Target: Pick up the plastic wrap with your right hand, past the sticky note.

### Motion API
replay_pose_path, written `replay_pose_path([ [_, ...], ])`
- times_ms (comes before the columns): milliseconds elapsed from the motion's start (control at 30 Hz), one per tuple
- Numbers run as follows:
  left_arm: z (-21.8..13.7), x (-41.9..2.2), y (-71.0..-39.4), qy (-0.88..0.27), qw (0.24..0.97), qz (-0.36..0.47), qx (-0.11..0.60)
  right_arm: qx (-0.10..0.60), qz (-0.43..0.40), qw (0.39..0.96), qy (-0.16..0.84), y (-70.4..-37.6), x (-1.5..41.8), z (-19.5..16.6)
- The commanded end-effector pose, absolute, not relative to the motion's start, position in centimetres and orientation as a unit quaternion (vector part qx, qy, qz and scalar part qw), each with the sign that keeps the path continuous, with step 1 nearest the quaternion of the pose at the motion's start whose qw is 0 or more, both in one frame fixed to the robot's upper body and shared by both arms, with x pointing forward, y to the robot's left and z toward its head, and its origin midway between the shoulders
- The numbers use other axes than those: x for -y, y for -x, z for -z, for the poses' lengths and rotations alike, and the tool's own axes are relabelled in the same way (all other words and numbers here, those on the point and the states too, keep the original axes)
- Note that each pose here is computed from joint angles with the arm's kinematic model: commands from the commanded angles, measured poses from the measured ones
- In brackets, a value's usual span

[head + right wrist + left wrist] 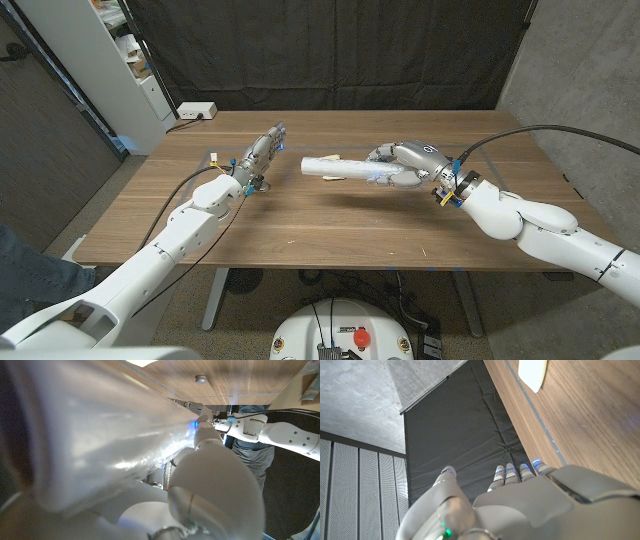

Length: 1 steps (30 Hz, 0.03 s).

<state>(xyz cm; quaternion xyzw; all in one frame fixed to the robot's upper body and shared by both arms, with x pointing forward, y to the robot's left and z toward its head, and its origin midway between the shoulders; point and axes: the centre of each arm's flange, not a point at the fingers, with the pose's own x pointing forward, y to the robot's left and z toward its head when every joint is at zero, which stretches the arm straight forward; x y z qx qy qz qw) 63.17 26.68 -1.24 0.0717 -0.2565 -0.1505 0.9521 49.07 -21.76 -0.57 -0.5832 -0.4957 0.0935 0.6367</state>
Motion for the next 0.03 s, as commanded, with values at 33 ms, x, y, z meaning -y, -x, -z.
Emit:
replay_pose_path([
  [33, 1.24, -26.95, -63.60, -0.071, 0.953, 0.153, 0.252, 0.498, -0.089, 0.642, 0.576, -49.34, 21.55, 0.28],
])
